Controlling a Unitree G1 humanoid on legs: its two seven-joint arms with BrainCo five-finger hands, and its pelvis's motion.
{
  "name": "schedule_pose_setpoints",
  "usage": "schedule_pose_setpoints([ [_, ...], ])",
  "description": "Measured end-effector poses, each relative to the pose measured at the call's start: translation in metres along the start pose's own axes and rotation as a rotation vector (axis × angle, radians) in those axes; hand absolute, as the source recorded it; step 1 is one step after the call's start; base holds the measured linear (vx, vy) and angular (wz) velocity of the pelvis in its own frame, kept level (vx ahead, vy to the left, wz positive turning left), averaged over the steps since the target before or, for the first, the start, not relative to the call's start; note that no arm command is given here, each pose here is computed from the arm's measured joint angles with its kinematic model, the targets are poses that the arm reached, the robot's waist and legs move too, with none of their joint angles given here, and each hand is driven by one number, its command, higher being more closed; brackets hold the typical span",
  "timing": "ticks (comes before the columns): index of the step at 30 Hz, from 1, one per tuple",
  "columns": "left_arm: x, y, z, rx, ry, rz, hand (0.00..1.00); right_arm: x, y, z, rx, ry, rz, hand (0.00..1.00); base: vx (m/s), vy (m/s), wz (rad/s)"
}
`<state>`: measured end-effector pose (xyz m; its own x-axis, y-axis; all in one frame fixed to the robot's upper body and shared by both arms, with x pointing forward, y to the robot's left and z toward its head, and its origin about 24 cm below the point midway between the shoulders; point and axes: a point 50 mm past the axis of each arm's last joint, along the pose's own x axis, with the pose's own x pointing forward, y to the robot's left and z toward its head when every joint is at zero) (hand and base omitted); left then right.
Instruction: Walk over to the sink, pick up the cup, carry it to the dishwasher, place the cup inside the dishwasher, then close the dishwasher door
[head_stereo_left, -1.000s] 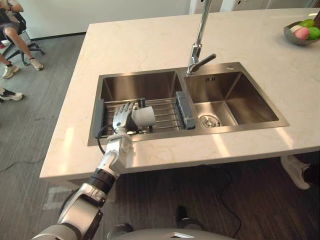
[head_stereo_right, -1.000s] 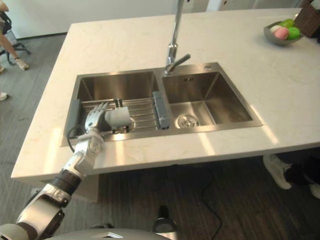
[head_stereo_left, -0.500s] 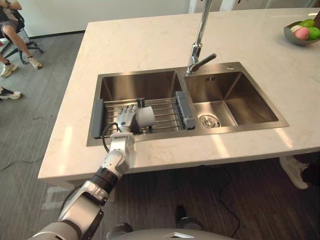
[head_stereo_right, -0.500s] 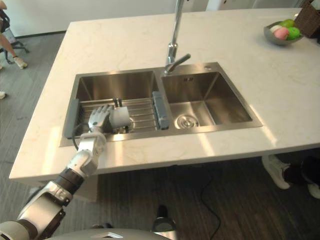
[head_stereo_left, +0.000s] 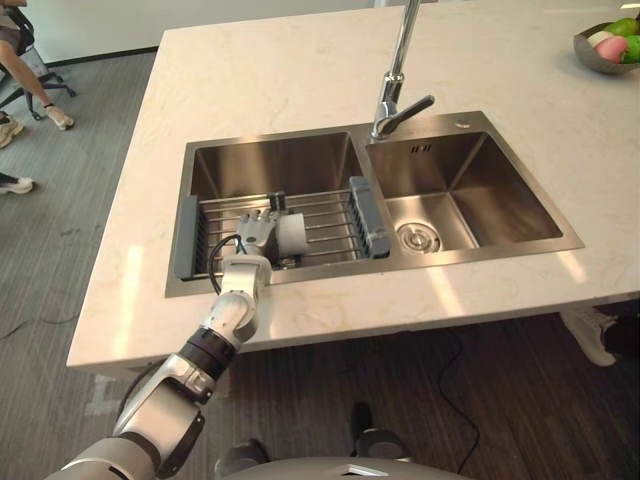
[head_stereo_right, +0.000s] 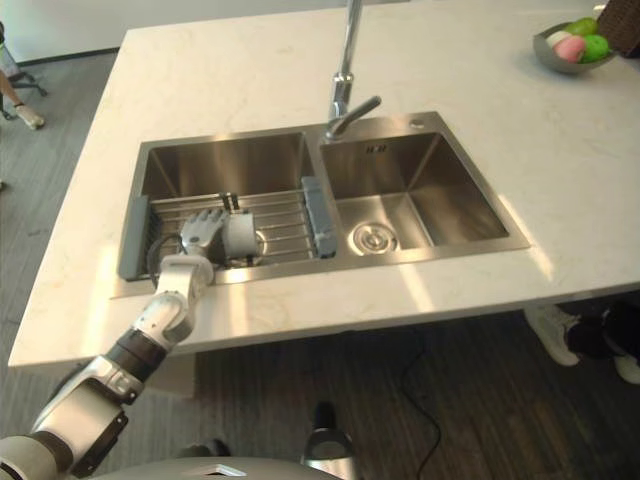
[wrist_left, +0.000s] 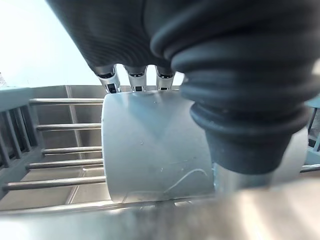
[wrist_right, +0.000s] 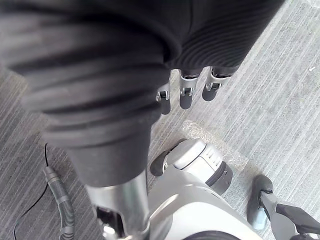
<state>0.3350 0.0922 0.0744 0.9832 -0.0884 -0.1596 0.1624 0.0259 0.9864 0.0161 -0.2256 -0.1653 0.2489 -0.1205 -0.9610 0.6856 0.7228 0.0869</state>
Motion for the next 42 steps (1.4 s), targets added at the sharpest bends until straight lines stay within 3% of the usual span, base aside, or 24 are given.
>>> schedule_pose_setpoints([
  [3, 0.0, -0.002, 0.003, 0.003, -0.009, -0.04, 0.0, 0.0, 0.0, 0.0, -0.002, 0.001, 0.001, 0.0, 0.0, 0.0, 0.0],
  [4, 0.001, -0.001, 0.005, 0.005, -0.014, -0.049, 1.0, 0.0, 0.001, 0.0, -0.003, 0.001, 0.001, 0.0, 0.0, 0.0, 0.0],
  [22, 0.007, 0.014, 0.019, 0.136, -0.166, -0.032, 1.0, 0.001, 0.006, -0.003, -0.063, 0.02, 0.016, 0.0, -0.01, -0.003, 0.04],
  [27, 0.004, 0.012, 0.025, 0.122, -0.25, 0.059, 1.0, 0.001, 0.006, -0.005, -0.072, 0.026, 0.017, 0.0, 0.01, 0.001, 0.02],
  [32, -0.013, 0.029, 0.043, -0.165, -0.443, 0.3, 1.0, 0.001, 0.007, -0.005, -0.054, 0.023, 0.022, 0.0, 0.03, 0.006, 0.01],
  [35, -0.032, 0.058, 0.054, -0.336, -0.559, 0.502, 1.0, 0.001, 0.006, -0.005, -0.05, 0.022, 0.021, 0.0, 0.0, -0.003, 0.04],
  [39, -0.052, 0.11, 0.035, -0.542, -0.593, 0.84, 1.0, -0.001, 0.0, -0.007, -0.037, 0.012, 0.007, 0.0, -0.03, -0.016, 0.12],
  [42, -0.058, 0.126, 0.019, -0.627, -0.583, 0.972, 1.0, -0.002, -0.011, -0.012, 0.002, 0.024, -0.03, 0.0, -0.06, 0.003, 0.28],
])
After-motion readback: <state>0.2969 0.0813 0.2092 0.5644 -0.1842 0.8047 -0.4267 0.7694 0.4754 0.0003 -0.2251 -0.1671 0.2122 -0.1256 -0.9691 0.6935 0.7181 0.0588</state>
